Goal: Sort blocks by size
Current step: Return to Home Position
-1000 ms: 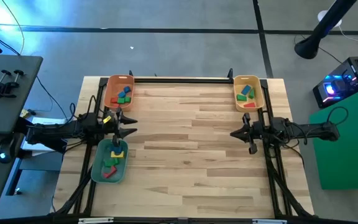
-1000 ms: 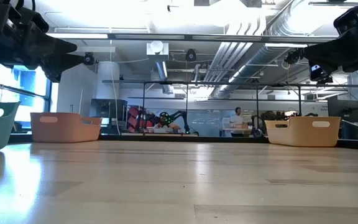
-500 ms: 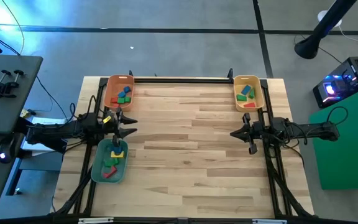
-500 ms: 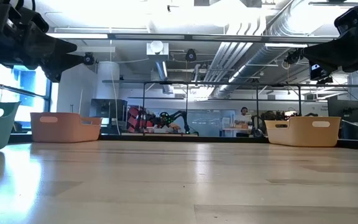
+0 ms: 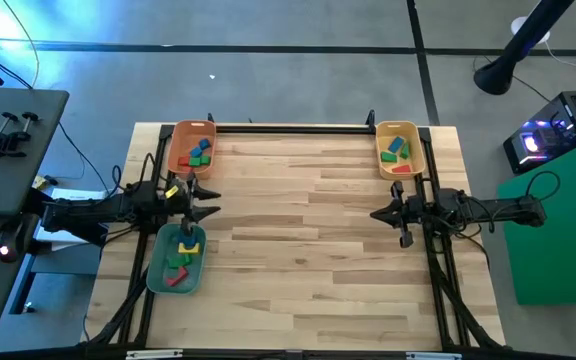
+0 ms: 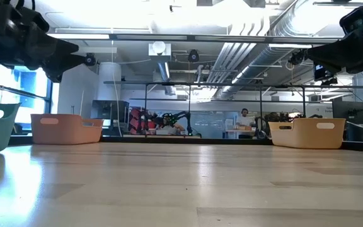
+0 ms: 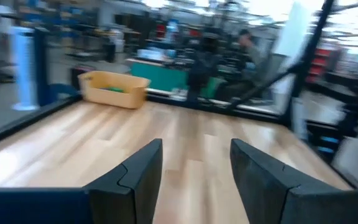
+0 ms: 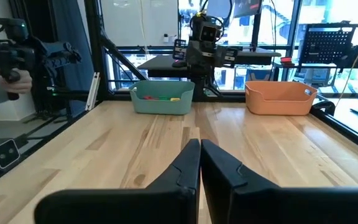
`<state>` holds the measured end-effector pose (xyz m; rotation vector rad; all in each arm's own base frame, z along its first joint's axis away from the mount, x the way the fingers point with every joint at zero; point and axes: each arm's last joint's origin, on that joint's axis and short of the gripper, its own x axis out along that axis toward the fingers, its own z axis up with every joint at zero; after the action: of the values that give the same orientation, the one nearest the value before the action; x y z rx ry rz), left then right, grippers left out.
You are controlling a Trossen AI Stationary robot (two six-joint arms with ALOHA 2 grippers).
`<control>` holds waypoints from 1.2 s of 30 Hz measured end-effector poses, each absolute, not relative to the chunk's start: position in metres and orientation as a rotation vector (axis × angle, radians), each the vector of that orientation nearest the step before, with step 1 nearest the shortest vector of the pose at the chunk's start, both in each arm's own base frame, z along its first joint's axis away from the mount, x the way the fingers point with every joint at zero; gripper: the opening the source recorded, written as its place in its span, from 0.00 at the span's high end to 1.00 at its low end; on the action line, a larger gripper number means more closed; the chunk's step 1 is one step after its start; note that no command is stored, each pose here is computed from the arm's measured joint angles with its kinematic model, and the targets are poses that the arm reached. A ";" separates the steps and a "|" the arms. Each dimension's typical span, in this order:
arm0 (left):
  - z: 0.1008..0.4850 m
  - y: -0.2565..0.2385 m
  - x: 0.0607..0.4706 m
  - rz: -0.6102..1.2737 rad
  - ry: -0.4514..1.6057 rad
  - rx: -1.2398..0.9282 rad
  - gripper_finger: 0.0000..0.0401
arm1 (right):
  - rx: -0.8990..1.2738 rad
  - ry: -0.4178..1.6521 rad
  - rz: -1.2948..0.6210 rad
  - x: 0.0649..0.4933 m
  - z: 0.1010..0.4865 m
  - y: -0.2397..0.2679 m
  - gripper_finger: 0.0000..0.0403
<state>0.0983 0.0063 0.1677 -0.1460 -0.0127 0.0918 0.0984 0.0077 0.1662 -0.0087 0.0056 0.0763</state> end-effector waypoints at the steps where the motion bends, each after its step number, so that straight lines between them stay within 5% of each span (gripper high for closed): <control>1: 0.168 0.005 0.098 0.060 -0.012 -0.146 0.58 | -0.008 0.006 0.076 0.098 0.166 0.008 0.98; 11: 0.168 0.002 0.098 -0.046 -0.008 -0.022 0.97 | -0.008 0.006 0.095 0.098 0.166 0.008 0.98; 36: 0.168 0.001 0.098 -0.076 -0.015 0.032 0.97 | 0.044 0.009 0.097 0.098 0.166 0.008 0.98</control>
<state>0.0983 0.0014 0.1685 0.0316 -0.0154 -0.0761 0.0983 0.0083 0.1661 0.0442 0.0088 0.0967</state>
